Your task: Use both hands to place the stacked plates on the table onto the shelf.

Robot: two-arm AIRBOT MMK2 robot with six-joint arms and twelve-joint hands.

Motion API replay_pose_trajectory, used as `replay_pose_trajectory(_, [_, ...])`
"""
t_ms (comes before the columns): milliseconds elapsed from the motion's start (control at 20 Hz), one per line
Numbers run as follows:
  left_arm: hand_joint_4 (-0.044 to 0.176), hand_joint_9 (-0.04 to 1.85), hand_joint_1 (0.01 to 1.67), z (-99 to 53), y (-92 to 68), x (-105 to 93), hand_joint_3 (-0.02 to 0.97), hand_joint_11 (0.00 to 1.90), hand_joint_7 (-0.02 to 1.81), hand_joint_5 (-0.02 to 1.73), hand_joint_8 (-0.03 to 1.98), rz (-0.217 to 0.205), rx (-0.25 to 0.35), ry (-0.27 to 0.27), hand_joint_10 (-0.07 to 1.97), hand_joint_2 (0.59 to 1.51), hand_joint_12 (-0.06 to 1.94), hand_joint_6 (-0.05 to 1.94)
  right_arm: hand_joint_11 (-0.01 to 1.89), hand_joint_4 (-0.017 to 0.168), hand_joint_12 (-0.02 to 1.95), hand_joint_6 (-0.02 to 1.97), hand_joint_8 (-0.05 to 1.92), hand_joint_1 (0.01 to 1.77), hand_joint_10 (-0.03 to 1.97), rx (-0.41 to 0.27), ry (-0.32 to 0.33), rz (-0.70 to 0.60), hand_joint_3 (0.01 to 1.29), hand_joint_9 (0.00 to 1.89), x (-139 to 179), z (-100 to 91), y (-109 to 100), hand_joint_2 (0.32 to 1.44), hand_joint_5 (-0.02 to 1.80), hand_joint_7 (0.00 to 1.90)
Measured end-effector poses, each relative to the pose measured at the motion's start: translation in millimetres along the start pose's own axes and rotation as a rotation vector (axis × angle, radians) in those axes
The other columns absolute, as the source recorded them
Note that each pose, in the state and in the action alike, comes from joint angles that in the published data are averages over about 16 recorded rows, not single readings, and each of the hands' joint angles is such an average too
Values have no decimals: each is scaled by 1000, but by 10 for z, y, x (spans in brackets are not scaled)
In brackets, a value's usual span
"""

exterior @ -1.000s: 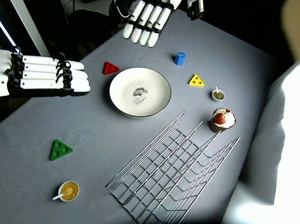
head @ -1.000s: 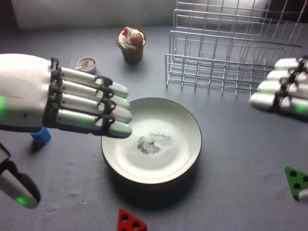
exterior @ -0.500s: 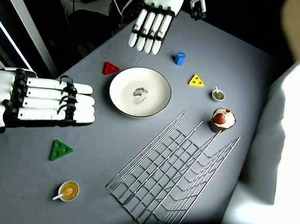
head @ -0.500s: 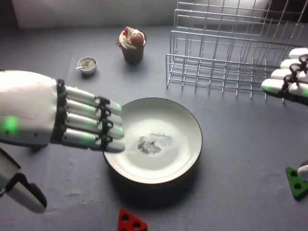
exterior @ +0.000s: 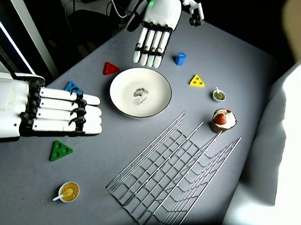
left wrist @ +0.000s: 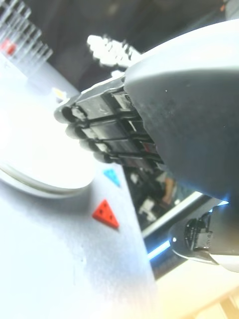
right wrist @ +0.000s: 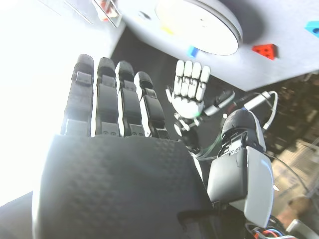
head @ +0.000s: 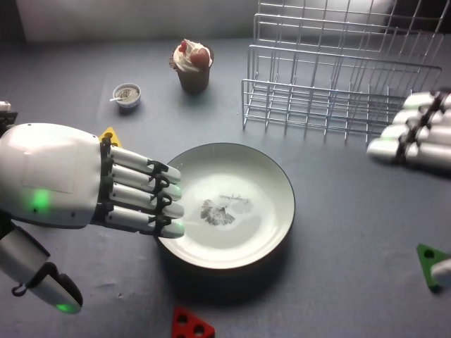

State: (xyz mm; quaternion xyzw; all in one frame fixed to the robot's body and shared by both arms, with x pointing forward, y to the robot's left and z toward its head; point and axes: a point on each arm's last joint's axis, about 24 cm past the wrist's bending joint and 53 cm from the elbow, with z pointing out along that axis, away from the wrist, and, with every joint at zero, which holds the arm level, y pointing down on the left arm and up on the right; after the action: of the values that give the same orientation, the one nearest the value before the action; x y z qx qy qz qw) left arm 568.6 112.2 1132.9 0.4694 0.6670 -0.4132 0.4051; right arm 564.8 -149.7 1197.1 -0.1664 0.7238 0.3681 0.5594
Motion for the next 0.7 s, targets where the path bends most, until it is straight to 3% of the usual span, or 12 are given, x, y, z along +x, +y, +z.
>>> replay_pose_trajectory(700, [0,189,17,229,118,238,4,152,179,105,9,50,-44,76,10,1052,15,5,142,4,20,15,7,14,0,-11,29,18,16,177,20,4,-29,981,105,161])
